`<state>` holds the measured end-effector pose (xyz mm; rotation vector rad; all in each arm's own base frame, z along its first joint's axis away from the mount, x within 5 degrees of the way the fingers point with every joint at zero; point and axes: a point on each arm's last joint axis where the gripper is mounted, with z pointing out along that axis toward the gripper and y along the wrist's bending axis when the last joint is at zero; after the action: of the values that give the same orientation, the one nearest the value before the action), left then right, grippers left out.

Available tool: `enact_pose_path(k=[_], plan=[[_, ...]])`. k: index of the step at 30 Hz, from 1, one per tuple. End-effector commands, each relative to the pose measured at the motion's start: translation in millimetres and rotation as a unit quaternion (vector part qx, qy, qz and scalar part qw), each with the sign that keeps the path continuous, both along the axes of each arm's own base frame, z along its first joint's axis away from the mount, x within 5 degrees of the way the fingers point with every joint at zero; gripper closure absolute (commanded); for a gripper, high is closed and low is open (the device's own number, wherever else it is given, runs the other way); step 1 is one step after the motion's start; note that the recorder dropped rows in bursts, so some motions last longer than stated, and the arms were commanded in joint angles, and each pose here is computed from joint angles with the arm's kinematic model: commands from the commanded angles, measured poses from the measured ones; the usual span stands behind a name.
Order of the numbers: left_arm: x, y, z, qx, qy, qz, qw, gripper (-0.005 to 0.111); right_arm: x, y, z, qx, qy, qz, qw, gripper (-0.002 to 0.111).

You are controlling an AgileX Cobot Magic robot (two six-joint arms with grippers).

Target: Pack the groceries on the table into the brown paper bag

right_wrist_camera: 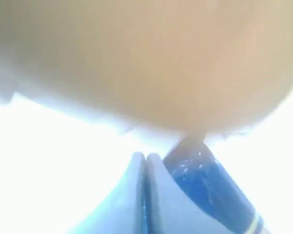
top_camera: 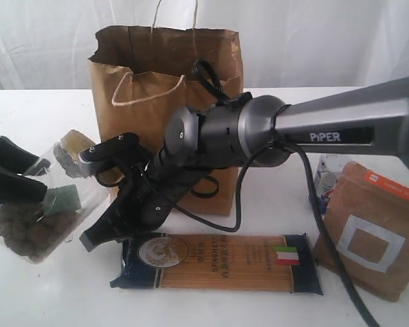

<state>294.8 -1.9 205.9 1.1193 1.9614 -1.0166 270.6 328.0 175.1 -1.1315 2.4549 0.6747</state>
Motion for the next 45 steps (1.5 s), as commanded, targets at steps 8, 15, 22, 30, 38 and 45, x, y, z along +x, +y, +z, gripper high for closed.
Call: enact_pose_path(k=[8, 15, 22, 30, 38, 45], plan=[[-5, 6, 13, -0.055, 0.002, 0.006, 0.998, 0.107, -6, -6, 30, 0.017, -0.013, 0.005, 1.0, 0.108], [-7, 6, 11, -0.046, 0.01, 0.0, 0.999, 0.107, -23, -18, 66, 0.017, 0.003, 0.035, 0.999, 0.108], [-14, 6, 21, -0.025, 0.026, 0.001, 0.999, 0.107, -40, -32, 109, 0.04, -0.015, 0.053, 0.998, 0.108], [-22, 5, 39, -0.005, -0.007, -0.005, 1.0, 0.107, -55, -55, 158, 0.063, -0.096, 0.063, 0.991, 0.108], [-40, 2, 67, 0.033, -0.04, -0.008, 0.999, 0.107, -82, -88, 191, 0.021, -0.12, 0.105, 0.987, 0.108], [-60, -2, 161, 0.097, -0.207, 0.009, 0.973, 0.107, -79, -142, 210, -0.144, -0.214, -0.001, 0.966, 0.108]])
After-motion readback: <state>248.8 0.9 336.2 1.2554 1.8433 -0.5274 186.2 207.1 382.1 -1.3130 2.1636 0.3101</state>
